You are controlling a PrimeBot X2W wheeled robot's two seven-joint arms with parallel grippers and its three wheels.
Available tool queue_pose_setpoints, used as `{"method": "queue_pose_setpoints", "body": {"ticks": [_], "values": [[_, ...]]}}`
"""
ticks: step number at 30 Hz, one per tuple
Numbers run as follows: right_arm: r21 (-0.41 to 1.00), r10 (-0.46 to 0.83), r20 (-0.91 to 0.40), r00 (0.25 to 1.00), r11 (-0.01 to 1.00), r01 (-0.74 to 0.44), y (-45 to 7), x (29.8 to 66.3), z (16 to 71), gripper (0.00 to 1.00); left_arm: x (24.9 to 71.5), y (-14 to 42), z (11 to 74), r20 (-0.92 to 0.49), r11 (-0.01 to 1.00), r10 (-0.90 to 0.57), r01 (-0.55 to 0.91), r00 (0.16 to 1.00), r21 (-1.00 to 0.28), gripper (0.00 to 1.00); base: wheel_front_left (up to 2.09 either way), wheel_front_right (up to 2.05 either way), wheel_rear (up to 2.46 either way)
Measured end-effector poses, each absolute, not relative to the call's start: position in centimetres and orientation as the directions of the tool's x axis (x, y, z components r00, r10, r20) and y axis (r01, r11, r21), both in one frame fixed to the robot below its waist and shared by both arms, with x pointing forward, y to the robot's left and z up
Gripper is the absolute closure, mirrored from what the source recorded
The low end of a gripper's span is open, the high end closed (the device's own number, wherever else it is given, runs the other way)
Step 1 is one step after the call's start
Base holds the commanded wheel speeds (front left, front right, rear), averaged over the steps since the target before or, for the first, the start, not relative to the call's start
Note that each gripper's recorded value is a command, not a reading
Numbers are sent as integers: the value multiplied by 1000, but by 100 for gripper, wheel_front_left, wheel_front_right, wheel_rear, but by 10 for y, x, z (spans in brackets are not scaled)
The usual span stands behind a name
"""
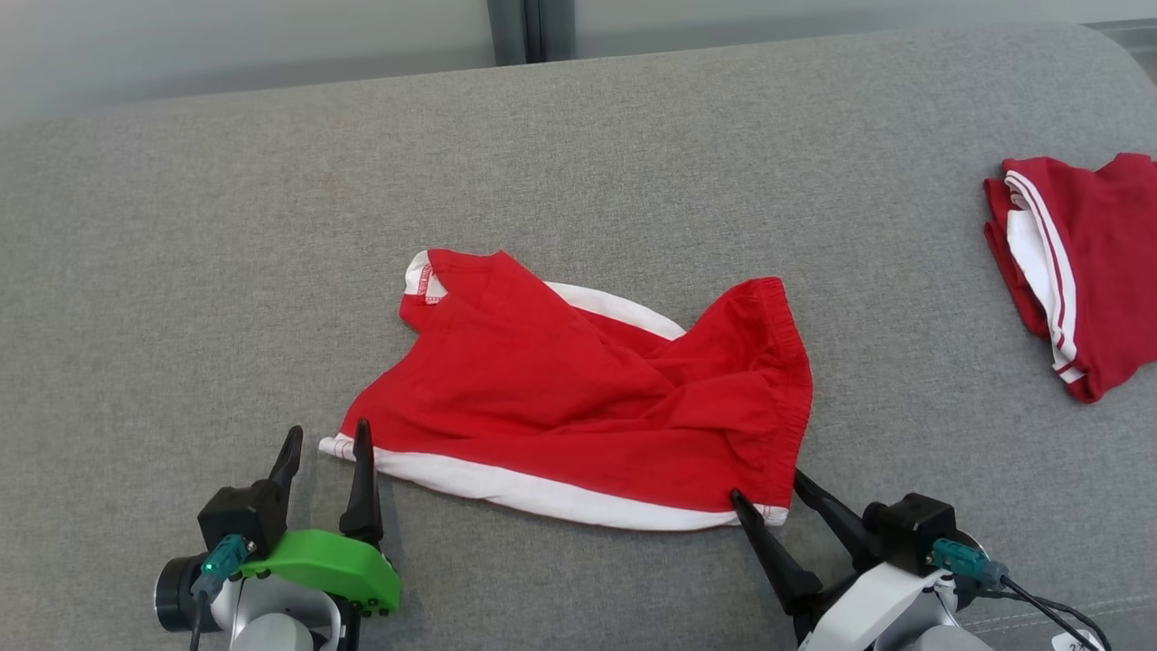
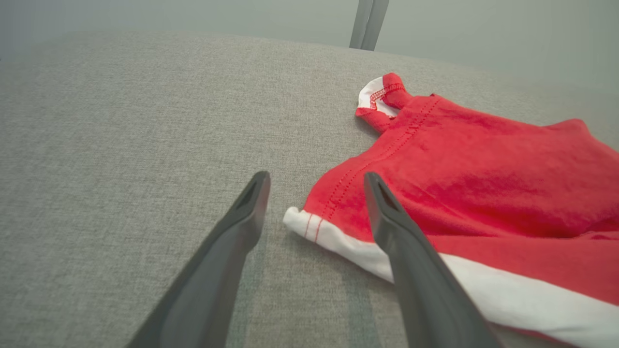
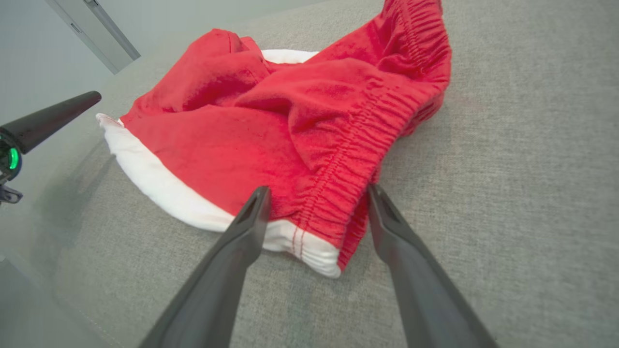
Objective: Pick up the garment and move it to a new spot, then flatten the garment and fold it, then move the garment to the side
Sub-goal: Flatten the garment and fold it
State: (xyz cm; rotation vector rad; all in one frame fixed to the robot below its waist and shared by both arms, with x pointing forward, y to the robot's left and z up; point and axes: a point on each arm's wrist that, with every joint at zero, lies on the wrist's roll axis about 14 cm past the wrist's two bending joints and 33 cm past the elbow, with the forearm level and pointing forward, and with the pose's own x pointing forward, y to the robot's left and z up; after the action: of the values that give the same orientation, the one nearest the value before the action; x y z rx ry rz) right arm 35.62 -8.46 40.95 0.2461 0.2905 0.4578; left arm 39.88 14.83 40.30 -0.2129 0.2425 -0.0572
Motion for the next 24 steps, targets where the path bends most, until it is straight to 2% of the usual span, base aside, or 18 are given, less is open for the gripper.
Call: {"method": "queue_pose_setpoints", "body": {"ticks": [12,24], "values": [[292,491,-244,836,860,-419,-94,329,408,0,395,150,402,-239,975,-73,18,968,-223,0,0,0,0],[285,512,-235,826,849,-445,-85,334,410,0,391,150,396,-259,975,-74,15,963,-223,0,0,0,0]]}}
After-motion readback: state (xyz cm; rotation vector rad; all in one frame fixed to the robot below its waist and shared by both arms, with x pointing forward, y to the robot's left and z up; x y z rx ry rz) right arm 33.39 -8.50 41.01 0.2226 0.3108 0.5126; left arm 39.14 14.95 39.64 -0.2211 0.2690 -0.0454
